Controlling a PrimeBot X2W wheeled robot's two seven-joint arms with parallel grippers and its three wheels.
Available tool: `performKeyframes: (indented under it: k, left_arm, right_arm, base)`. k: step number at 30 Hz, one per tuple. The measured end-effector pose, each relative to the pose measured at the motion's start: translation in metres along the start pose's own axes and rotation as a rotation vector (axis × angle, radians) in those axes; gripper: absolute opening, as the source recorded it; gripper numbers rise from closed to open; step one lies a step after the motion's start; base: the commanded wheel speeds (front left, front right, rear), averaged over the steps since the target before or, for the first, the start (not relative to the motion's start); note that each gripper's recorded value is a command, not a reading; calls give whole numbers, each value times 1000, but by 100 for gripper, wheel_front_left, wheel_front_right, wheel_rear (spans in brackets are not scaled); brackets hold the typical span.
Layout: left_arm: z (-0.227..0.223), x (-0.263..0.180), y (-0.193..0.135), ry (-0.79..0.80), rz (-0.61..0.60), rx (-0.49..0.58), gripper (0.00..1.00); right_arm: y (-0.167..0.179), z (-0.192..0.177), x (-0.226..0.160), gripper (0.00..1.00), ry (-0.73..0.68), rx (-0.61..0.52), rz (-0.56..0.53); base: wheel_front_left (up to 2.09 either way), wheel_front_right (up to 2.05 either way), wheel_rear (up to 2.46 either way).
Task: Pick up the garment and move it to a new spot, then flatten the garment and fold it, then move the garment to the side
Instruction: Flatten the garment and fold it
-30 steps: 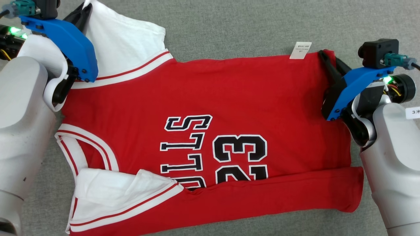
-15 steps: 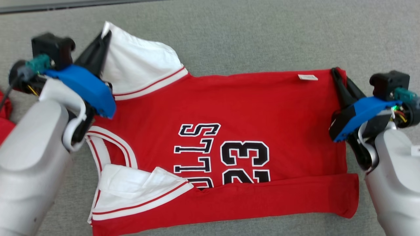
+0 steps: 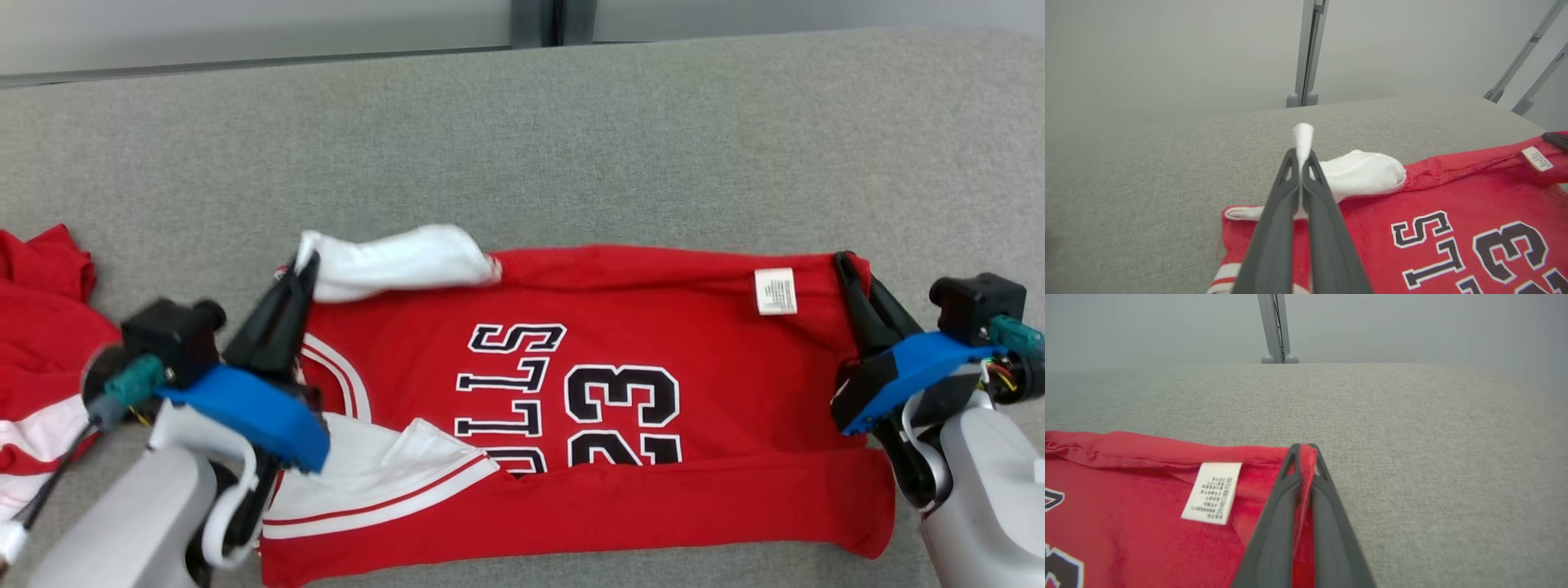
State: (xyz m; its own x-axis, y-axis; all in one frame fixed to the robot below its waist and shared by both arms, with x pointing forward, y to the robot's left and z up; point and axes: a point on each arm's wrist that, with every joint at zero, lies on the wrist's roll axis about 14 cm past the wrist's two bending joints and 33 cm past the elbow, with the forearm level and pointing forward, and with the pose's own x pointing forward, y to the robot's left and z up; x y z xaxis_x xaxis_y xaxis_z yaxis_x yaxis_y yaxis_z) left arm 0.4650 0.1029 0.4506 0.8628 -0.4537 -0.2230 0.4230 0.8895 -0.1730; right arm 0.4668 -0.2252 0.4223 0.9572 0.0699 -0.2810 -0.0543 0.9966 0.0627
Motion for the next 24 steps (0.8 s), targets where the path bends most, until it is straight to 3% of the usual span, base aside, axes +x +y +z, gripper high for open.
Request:
performKeyframes:
  k: [23,24]
  left_arm:
    - [-28,-73,-16,20,121,-134,0]
    - [-31,-75,-17,27,123,-140,0]
  right_arm:
    - [4,-16,-55,0,-33,85,-12]
    - [5,-19,-58,12,-24,100,-15]
  base:
    - [0,0,0]
    - [0,0,0]
